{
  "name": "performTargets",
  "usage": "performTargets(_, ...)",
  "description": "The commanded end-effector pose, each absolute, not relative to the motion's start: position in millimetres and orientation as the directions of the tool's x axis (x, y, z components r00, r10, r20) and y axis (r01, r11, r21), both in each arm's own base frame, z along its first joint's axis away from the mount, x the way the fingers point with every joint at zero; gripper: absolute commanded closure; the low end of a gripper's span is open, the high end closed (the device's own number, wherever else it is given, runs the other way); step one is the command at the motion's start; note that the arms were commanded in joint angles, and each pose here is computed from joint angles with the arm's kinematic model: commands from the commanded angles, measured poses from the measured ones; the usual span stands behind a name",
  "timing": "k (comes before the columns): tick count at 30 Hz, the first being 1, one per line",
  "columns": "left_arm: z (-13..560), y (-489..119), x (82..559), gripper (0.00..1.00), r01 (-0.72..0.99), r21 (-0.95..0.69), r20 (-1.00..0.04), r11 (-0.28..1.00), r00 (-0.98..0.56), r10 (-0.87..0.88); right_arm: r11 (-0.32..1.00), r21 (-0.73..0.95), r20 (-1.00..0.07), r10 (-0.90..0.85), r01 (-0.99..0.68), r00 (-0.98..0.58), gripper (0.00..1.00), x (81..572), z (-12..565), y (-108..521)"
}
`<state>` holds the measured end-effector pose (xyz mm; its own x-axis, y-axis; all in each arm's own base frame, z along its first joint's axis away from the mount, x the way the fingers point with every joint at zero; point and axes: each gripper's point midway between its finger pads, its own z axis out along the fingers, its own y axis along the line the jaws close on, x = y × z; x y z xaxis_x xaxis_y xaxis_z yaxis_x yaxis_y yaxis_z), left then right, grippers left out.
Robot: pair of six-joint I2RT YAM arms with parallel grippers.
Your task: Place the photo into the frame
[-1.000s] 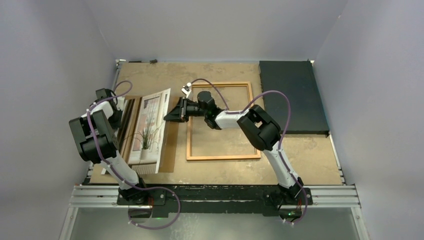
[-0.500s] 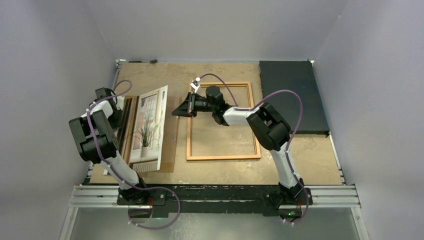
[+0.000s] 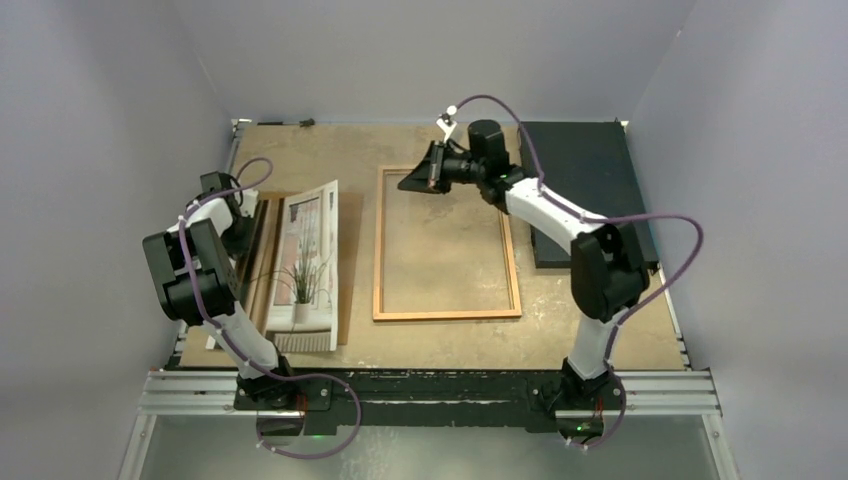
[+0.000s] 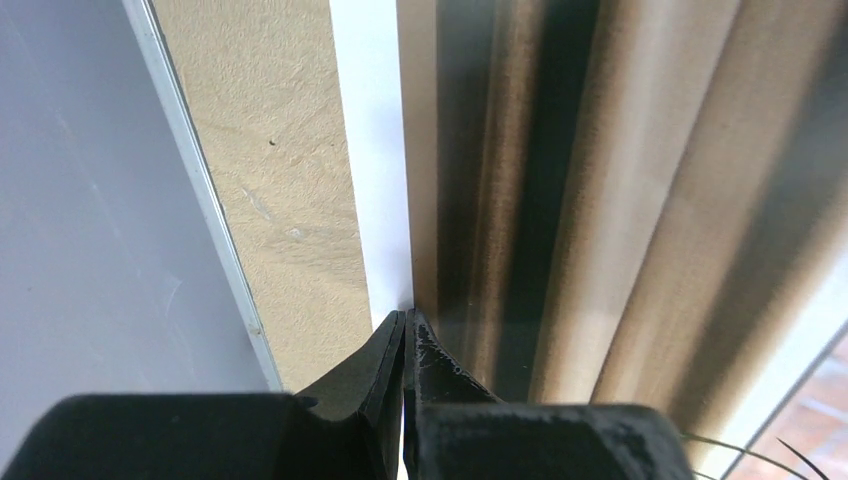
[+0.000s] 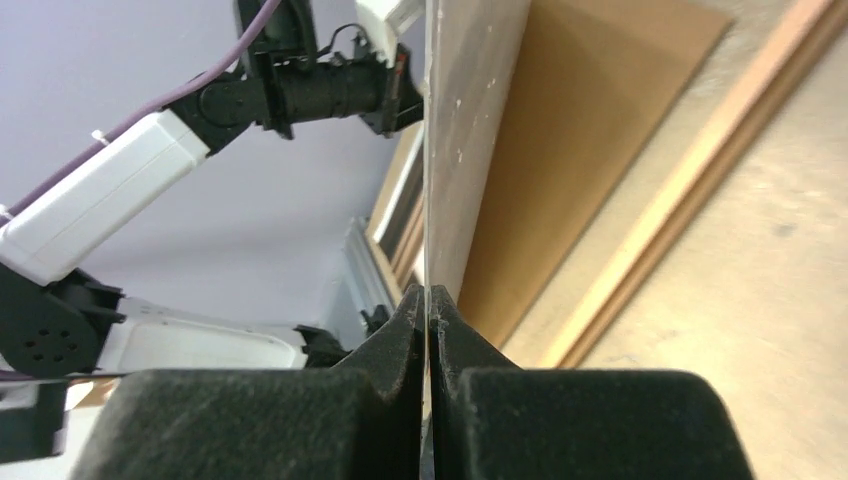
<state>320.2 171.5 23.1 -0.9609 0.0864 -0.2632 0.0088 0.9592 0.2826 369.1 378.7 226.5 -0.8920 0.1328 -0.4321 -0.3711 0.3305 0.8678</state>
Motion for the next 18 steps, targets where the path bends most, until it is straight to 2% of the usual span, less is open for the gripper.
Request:
performTargets(1,43,171,341,1.00,-0.021,0.271,-0.328,0.962,-0.942,0.072,0.410,0.793,-0.526,0.090,-0.450,-0.845,1.00,356,247,343)
performTargets(8,86,175,363,1.00,-0.039,0.273,-0.396,0.961,-0.915,0.075,0.465,0.784,-0.513,0.114,-0.411,-0.851,1.00,340,253,302)
performTargets(14,108,164,372,0.70,-0.021,0.253,-0.427,0.967,-0.900,0.092,0.494,0.773,-0.507,0.103,-0.399,-0.856,1.00,325,261,281)
performTargets(18,113,152,376,0.59,-0.007,0.249,-0.439,0.969,-0.892,0.106,0.522,0.756,-0.519,0.110,-0.395,-0.848,1.00,323,266,270)
